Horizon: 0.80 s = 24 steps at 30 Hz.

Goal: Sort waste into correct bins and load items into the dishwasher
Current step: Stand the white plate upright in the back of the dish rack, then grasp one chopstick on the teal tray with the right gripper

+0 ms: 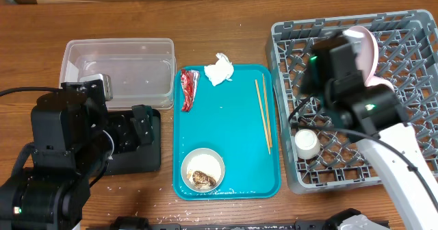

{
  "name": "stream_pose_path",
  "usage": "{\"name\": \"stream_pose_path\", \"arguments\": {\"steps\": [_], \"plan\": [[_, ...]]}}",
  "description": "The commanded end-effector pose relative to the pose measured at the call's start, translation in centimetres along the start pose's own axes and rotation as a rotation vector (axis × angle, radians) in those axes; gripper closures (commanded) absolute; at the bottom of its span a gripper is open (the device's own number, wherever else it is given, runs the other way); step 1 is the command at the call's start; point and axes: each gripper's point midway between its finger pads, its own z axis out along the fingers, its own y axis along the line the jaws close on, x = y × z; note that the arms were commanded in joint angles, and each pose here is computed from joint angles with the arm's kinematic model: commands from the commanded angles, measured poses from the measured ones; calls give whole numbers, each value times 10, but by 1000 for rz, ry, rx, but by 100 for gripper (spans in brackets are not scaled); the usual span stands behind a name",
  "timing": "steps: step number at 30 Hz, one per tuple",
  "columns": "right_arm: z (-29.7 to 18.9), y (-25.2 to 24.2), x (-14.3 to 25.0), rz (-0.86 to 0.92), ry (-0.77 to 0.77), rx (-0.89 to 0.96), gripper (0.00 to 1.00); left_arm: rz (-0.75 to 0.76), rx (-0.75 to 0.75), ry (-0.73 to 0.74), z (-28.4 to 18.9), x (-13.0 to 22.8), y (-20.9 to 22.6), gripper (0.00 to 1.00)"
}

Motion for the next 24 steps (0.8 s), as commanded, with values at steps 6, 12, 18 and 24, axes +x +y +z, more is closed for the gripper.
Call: {"name": "stream_pose_path", "arguments": {"steps": [6, 12, 18, 24], "plan": [[61, 95, 125, -274, 403, -137, 46, -1, -3, -9, -2, -2, 0, 0], [125, 104, 167, -318, 517, -56, 54, -1, -3, -9, -2, -2, 0, 0], [160, 102, 180, -333, 535, -17, 53, -1, -3, -9, -2, -2, 0, 0], [184, 86, 186, -311, 558, 39, 53, -1, -3, -9, -2, -2, 0, 0]]}}
